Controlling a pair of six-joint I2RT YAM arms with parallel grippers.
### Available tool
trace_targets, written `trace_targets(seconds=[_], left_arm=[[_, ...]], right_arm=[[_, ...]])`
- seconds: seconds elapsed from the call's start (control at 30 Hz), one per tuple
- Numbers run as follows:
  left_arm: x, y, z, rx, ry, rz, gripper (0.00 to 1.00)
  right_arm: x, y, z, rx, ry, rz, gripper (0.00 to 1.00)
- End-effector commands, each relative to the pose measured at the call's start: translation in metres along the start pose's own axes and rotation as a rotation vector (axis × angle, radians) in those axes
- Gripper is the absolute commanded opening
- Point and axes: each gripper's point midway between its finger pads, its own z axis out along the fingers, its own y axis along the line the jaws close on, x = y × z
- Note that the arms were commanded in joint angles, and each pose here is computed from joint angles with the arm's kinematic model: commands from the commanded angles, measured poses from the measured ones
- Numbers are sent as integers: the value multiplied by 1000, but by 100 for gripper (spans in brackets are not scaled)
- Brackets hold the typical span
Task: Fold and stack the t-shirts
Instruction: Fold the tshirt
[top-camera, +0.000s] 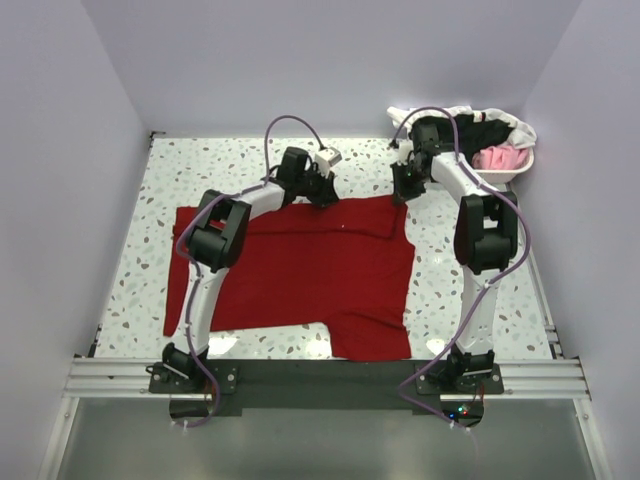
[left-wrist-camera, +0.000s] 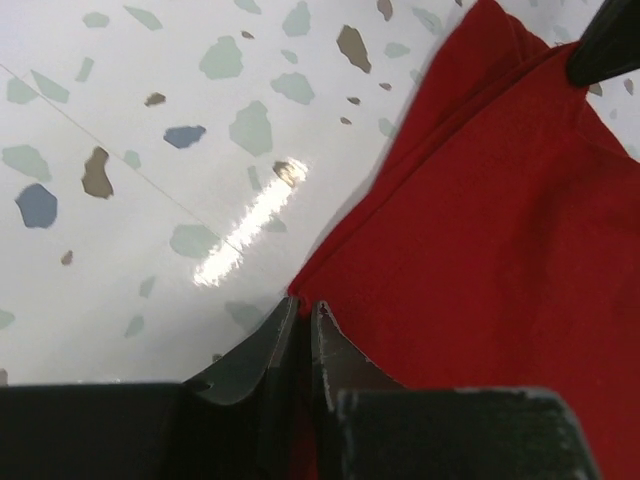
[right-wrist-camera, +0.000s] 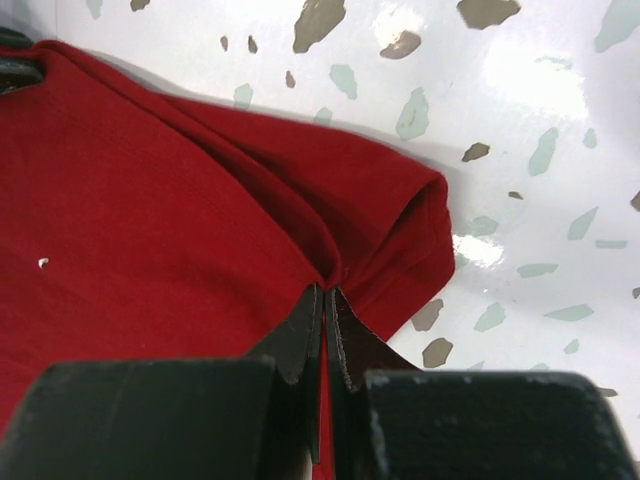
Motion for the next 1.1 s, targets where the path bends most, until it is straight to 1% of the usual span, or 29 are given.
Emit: trace_targets(seconds=[0.0,0.07,0.1,0.13,0.17,0.2,0.23,0.3,0.4,0.47,0.53,0.57,0.6,0.63,0.7,0.77,0.8,0.87,0.9,0.93,1.07], left_arm=[[-66,-25,-31,37,-168,95,14],[-68,-28,-38,35,-193,112,15],[-80,-34,-48,39,-223,133,15],[-74,-36,-51,42,-219,131,15],[-87,-42,-60,45,-249,157,15],[-88,-44,-64,49,-254,169,15],[-84,-46,-66,58,-249,180,12],[-87,-51,-73,64,-252,185,11],[-77,-56,-74,90,-215,230,13],[-71,-59,-78,101,-197,235,12],[-60,-63,-80,123,-172,249,6],[-61,-67,-85,127,-174,261,4],[-50,-68,-87,135,-153,268,2],[-49,-75,-92,159,-150,279,0],[-31,-79,-97,174,-118,294,0],[-26,-86,-105,188,-108,308,0],[-12,-87,-106,199,-83,313,0],[-6,-91,-111,209,-77,332,0],[4,-94,-112,224,-60,322,0],[8,-95,-113,230,-53,320,0],[28,-99,-115,255,-20,304,0]], right_arm=[[-14,13,-31,-44,-72,-32,0],[-14,18,-39,-58,-79,-42,0],[-13,22,-42,-73,-83,-45,0],[-16,25,-50,-78,-100,-52,0],[-13,25,-52,-83,-98,-58,0],[-13,27,-56,-89,-103,-62,0],[-10,30,-61,-92,-105,-74,0],[-8,31,-67,-91,-110,-86,0],[-2,33,-75,-87,-104,-104,0],[3,34,-80,-91,-98,-114,0],[13,37,-82,-104,-77,-117,0],[14,40,-87,-111,-83,-122,0],[18,41,-88,-118,-76,-121,0],[28,45,-87,-140,-52,-119,0],[35,50,-94,-155,-50,-120,0],[49,54,-93,-175,-24,-113,0],[53,59,-96,-181,-26,-125,0],[70,60,-92,-192,11,-120,0],[73,63,-92,-197,12,-126,0],[82,63,-88,-201,33,-119,0],[96,66,-83,-215,65,-112,0]])
